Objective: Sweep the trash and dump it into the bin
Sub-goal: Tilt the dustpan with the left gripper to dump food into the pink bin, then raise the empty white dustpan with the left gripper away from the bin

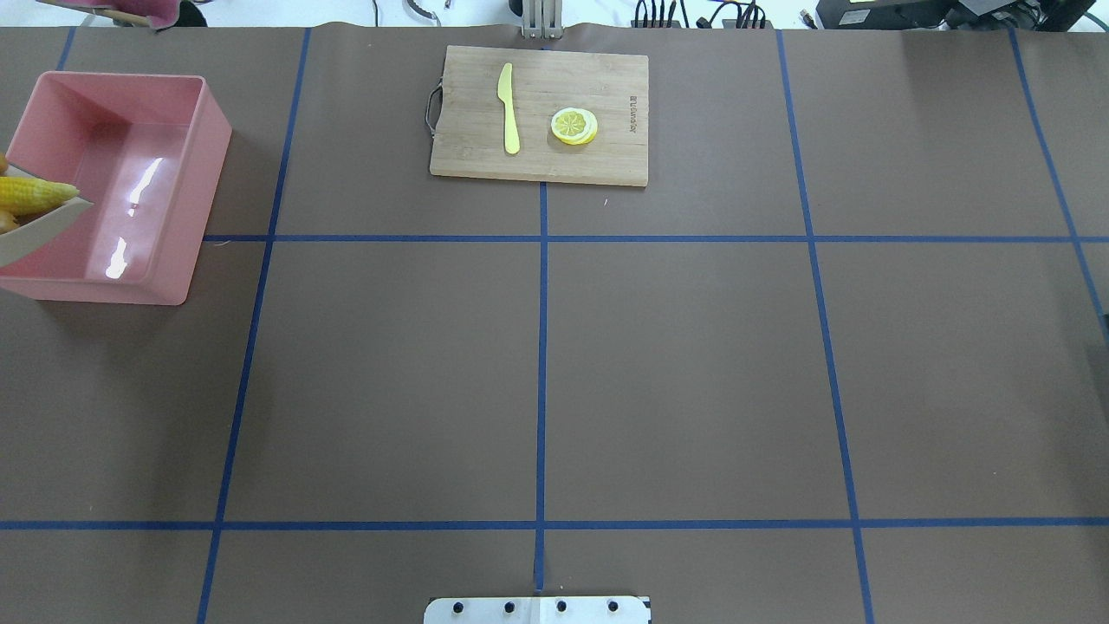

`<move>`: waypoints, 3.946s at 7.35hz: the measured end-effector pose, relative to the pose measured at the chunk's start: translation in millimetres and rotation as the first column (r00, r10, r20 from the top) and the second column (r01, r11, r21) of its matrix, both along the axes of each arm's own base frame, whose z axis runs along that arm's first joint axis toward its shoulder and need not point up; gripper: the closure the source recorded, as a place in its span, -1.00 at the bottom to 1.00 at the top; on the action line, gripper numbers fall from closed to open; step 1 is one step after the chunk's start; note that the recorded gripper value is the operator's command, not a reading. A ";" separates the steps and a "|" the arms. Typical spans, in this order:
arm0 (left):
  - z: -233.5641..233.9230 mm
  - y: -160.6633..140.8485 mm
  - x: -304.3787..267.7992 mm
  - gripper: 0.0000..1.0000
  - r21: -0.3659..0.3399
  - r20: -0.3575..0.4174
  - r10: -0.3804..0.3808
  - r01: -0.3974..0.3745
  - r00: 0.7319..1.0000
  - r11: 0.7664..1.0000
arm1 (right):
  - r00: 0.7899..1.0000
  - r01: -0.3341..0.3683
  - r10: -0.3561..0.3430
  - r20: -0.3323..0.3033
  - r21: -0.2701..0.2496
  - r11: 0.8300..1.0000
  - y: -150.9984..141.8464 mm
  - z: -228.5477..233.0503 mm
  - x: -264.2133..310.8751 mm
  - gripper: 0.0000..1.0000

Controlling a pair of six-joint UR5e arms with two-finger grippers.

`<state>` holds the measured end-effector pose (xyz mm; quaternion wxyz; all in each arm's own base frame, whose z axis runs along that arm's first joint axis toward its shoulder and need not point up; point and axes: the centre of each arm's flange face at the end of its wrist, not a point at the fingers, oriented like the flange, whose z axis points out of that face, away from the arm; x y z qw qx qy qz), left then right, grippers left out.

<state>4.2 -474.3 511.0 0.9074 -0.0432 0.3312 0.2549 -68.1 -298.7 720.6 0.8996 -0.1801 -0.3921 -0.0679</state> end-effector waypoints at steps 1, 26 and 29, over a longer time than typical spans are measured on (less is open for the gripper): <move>10.0 -5.5 -9.6 1.00 0.049 0.024 0.039 -0.040 0.999 0.998 | 1.000 -0.002 0.002 0.008 0.008 1.000 -7.3 -4.5 -4.0 1.00; -125.0 -68.5 -46.2 1.00 0.444 0.354 0.111 -0.271 0.929 0.854 | 0.998 0.018 -0.018 0.058 0.013 1.000 -55.1 -10.7 -40.7 0.18; -164.7 -70.2 96.0 1.00 0.596 0.172 0.303 -0.344 0.937 0.726 | 0.998 0.018 -0.019 0.053 0.017 1.000 -55.4 -10.8 -40.5 -0.46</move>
